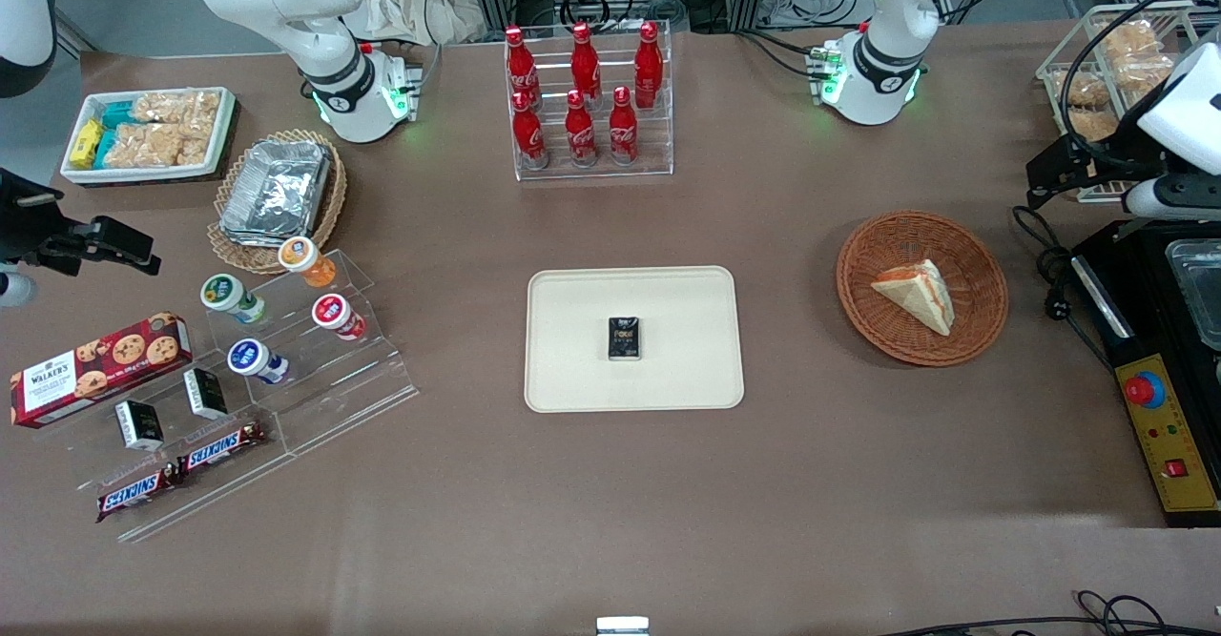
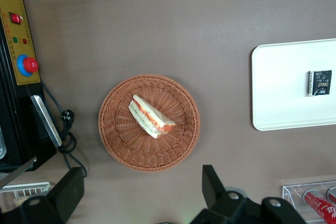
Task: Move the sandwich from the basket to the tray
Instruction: 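Move the left gripper over the wrapped sandwich in the wicker basket, then lower the left gripper and close it on the wrapped sandwich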
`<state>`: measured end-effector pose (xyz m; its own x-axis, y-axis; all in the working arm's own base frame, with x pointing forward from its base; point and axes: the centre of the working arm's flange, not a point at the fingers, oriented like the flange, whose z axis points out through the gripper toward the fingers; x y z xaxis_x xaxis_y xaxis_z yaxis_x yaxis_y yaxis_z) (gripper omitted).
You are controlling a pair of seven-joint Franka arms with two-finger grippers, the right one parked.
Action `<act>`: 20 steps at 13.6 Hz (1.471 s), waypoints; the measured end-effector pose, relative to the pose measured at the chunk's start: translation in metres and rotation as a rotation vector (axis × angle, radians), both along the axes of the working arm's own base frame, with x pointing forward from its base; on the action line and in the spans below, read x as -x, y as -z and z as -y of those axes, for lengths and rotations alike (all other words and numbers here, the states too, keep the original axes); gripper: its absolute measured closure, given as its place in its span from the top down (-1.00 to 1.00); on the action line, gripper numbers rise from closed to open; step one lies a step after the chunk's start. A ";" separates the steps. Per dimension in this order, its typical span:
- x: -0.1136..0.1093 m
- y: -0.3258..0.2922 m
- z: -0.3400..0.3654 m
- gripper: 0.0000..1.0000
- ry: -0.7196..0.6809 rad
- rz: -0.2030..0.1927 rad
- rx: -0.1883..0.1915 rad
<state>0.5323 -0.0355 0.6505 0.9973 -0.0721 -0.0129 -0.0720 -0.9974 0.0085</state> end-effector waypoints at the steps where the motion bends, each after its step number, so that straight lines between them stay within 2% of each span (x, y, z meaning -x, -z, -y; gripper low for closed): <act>1: 0.000 0.000 -0.001 1.00 -0.007 -0.001 0.000; 3: -0.001 0.002 -0.001 1.00 -0.074 -0.005 -0.001; 6: -0.005 0.009 -0.002 1.00 -0.284 -0.021 -0.007; 11: -0.009 0.048 -0.003 1.00 -0.567 -0.077 -0.034; 14: -0.008 0.099 -0.003 1.00 -0.652 -0.063 -0.038; 20: 0.015 0.216 -0.006 1.00 -0.872 -0.052 -0.045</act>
